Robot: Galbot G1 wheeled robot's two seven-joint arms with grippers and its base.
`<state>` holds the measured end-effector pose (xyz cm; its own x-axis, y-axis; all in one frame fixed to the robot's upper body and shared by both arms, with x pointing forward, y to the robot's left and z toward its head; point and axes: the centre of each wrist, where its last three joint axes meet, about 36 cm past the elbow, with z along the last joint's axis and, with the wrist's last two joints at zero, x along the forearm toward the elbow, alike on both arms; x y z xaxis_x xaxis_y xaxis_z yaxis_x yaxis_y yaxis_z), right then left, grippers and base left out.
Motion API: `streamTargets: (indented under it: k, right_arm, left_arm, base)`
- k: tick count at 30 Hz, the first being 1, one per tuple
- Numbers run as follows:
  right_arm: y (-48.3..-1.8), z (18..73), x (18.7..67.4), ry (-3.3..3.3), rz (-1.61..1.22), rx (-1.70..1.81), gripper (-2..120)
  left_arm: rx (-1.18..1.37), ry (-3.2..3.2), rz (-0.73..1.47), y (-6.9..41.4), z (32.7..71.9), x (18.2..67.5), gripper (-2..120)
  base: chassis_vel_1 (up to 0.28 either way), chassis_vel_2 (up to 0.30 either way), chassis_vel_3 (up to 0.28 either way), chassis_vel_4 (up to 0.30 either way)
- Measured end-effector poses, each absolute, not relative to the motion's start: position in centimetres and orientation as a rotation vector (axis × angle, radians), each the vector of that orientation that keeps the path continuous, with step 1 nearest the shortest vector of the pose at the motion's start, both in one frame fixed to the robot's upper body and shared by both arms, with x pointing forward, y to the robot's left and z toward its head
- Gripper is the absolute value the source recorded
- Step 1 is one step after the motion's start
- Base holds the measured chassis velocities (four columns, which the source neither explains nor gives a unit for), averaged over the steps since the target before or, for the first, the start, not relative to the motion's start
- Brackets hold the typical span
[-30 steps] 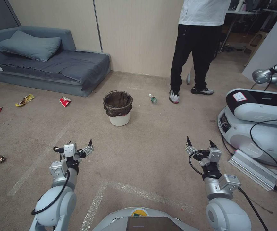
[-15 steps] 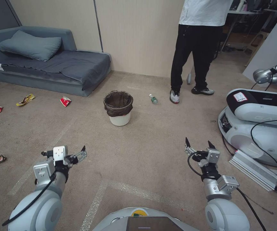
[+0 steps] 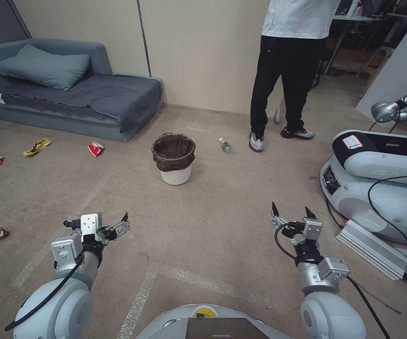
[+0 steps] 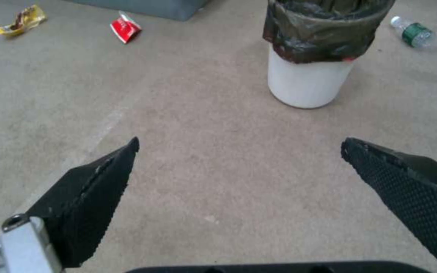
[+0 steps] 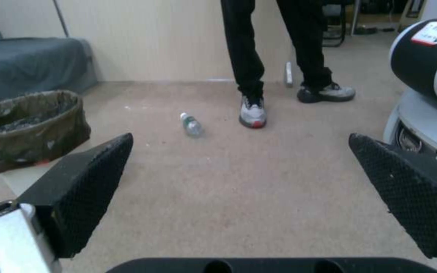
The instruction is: Pick up the trash bin, then pick up the garbage from the floor and place it into the trash bin.
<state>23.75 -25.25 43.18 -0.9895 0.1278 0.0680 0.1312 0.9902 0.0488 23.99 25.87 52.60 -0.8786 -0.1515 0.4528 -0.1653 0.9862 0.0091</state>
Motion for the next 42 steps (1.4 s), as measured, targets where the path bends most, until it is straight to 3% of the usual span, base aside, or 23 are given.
streamTargets:
  k: [23, 42]
  right_arm:
    - [-25.2, 43.2, 24.1, -3.07, -0.09, -0.179, 100]
    - [-25.5, 43.0, 24.3, -3.072, -0.095, -0.175, 100]
  left_arm:
    - [0.209, -2.695, 0.05, 25.8, 52.7, 24.7, 100]
    - [0.184, -2.688, 0.05, 25.8, 52.1, 25.1, 100]
  base:
    - [-0.009, 0.007, 0.007, -0.007]
    - [-0.142, 0.147, 0.143, -0.138]
